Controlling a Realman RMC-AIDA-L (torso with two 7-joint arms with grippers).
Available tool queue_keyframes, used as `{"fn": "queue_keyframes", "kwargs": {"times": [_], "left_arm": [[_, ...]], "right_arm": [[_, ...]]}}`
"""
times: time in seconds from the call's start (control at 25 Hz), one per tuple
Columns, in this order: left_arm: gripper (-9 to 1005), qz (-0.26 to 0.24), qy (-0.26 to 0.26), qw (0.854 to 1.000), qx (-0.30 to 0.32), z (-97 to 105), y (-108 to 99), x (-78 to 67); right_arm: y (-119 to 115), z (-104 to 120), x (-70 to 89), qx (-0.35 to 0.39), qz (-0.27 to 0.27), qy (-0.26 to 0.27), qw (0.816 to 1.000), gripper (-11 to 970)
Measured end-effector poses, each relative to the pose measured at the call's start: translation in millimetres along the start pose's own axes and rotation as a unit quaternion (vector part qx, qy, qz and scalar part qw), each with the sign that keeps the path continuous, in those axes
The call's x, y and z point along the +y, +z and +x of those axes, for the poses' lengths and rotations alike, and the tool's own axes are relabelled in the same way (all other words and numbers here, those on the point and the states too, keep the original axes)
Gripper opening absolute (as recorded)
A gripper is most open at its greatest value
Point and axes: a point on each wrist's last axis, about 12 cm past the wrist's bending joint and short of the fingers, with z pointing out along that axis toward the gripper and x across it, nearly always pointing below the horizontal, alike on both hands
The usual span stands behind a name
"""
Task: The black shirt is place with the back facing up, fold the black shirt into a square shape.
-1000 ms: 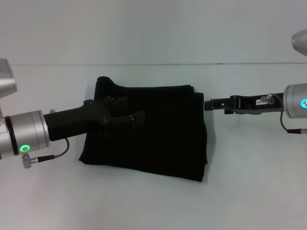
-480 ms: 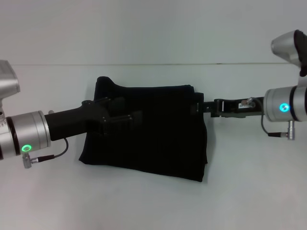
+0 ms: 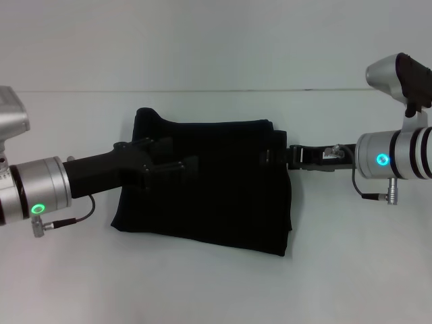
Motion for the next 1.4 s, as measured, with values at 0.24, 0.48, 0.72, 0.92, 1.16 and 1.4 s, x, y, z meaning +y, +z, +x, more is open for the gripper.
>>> {"fn": "queue_keyframes", "kwargs": {"times": [0.24,0.48,0.72,0.92,1.16,1.4], "left_arm": [[829,-0.003,0.000,1.000,0.000,0.1,-0.1,0.7],[830,-0.006,0.000,1.000,0.001,0.3,-0.2,1.4],[829,-0.011,-0.002,1.000,0.002,0.9,-0.6,2.4],[829,-0.011,-0.003,1.000,0.001,1.2,-0.3,2.1],[830,-0.011,-0.004,1.000,0.001,1.2,-0.1,2.0],[830,-0.010,-0.004,1.000,0.001,1.2,-0.1,1.9]], "right_arm": [[3.9,4.3,2.0,0.001,-0.001,0.006,1.000,875],[5.5,5.0,3.4,0.000,-0.002,0.007,1.000,866],[7.8,5.7,6.4,0.000,-0.005,0.011,1.000,809],[8.9,4.6,8.4,0.000,-0.006,0.009,1.000,738],[8.6,3.5,8.7,-0.001,-0.006,0.005,1.000,550],[8.3,2.4,9.2,-0.003,-0.007,-0.001,1.000,419]]}}
